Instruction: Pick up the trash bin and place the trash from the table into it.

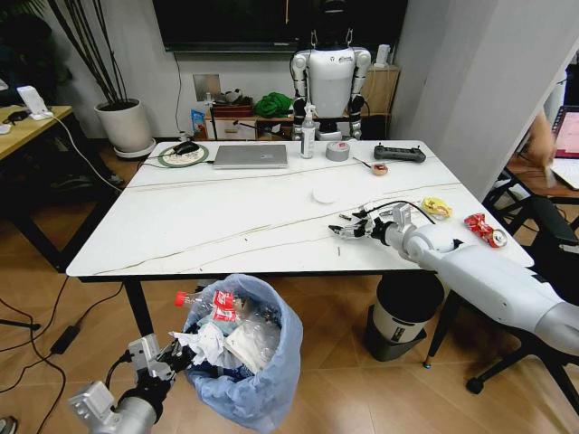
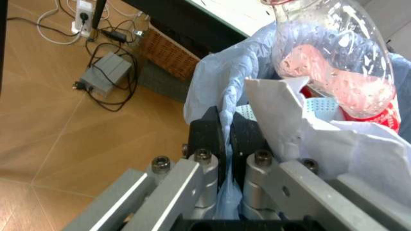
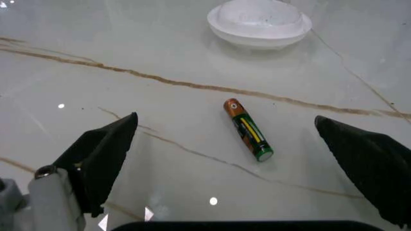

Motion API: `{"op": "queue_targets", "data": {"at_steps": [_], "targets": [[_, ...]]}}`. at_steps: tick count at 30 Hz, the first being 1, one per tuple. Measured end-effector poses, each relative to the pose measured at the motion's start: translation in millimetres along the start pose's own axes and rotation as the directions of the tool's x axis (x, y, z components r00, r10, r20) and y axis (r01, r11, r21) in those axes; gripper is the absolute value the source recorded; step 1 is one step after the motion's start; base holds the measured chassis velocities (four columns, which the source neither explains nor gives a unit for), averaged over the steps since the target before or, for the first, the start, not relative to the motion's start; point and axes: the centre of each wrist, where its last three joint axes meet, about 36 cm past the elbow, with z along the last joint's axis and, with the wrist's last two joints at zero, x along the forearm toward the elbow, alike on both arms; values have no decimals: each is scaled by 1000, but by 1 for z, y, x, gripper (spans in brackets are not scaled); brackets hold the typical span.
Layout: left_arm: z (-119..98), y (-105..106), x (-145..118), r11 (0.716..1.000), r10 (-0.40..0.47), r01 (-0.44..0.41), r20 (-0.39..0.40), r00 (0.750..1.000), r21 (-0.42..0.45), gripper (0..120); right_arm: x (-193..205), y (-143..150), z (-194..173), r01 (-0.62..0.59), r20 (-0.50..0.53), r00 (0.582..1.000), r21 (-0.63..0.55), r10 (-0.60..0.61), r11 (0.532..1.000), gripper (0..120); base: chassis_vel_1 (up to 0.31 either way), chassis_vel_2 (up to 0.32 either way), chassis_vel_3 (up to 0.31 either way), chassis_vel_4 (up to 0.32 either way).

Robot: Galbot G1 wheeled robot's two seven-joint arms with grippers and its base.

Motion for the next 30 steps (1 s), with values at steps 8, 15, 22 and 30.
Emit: {"op": "queue_targets", "data": {"at_steps": [8,15,22,30], "targets": [[-1,0,0,1000,1,-1,0,1000,0,0,1,-4,2,1,-7,1000,2,-1,1000,84,0,0,0,0],[-1,0,0,1000,1,-1,-1,1000,1,0,4,-5,3,5,-9,1000,7,-5,1000,57,0,0,0,0],[0,0,0,1000,3,-3,0,1000,3,0,7,-5,3,8,-9,1000,9,-8,1000,32,0,0,0,0],[-1,0,0,1000,3,-3,2,1000,1,0,9,-6,4,7,-9,1000,8,-7,1000,3,0,0,0,0]]}}
